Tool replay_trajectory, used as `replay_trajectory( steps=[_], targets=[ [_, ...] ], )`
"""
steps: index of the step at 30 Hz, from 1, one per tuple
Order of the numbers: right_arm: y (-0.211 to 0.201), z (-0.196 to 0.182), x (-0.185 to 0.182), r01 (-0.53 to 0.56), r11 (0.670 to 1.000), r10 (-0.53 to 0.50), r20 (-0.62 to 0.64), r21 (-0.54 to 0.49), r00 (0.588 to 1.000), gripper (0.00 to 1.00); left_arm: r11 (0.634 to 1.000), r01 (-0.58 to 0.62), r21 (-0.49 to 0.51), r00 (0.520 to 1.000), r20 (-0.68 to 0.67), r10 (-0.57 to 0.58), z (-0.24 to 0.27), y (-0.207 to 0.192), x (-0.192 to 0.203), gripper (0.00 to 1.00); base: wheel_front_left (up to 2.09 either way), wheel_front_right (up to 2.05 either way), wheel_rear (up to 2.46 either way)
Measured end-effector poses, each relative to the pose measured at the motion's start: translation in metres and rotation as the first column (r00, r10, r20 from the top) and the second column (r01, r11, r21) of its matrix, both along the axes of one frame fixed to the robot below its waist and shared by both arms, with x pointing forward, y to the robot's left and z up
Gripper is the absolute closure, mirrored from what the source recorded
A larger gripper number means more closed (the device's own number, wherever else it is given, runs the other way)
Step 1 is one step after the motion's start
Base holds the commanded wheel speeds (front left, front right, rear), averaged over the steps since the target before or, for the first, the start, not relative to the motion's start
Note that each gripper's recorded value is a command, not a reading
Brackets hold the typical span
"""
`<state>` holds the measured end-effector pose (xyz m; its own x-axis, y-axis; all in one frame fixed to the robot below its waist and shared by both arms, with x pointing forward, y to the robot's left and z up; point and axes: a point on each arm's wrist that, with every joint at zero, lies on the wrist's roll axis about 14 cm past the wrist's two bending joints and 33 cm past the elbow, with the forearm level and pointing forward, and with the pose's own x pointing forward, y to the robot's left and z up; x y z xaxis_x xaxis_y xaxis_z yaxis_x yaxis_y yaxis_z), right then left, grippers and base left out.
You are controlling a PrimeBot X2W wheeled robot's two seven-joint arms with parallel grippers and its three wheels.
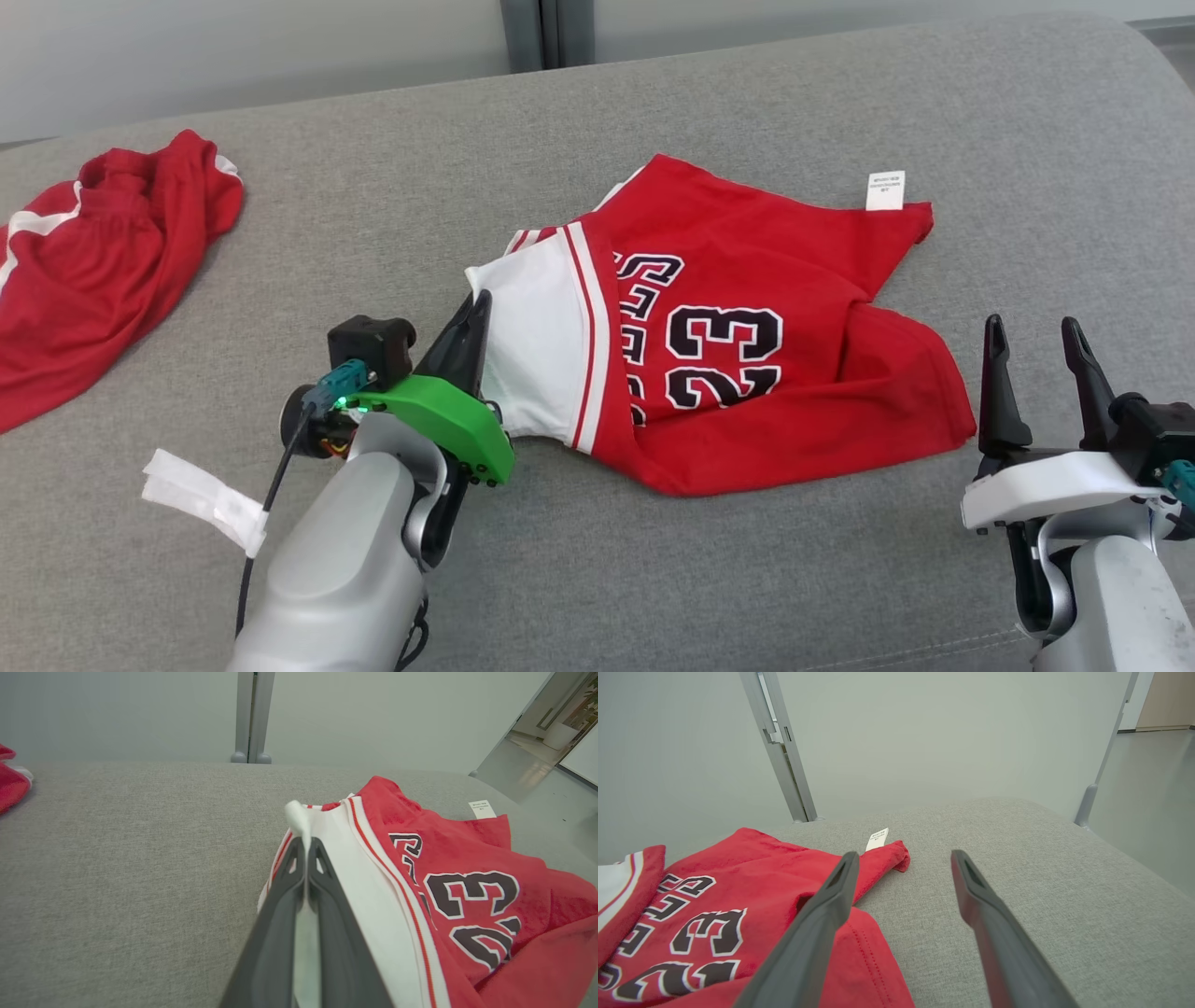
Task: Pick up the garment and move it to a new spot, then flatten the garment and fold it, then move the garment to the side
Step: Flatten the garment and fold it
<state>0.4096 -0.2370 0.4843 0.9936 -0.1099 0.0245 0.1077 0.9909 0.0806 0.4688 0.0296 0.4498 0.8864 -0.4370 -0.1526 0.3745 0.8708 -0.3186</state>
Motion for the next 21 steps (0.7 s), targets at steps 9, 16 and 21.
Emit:
replay_trajectory(
  steps=[9, 16, 21],
  targets=[
    [0.011, 0.004, 0.006, -0.027, 1.0, 0.027, 0.013, 0.003, 1.0, 0.0, 0.97, -0.244, 0.012, 0.968, 0.061, 0.243, 0.014, 0.078, -0.006, 1.0, 0.0, 0.0, 0.0],
    [0.022, 0.006, 0.013, -0.056, 0.998, 0.056, 0.023, 0.004, 0.998, 0.0, 0.911, -0.412, 0.025, 0.911, 0.017, 0.412, -0.003, 0.13, -0.044, 1.0, 0.0, 0.0, 0.0],
    [0.025, 0.003, 0.016, -0.067, 0.998, 0.067, 0.015, 0.002, 0.998, 0.0, 0.874, -0.483, 0.058, 0.872, -0.055, 0.486, -0.028, 0.148, -0.071, 1.0, 0.0, 0.0, 0.0]
  ],
)
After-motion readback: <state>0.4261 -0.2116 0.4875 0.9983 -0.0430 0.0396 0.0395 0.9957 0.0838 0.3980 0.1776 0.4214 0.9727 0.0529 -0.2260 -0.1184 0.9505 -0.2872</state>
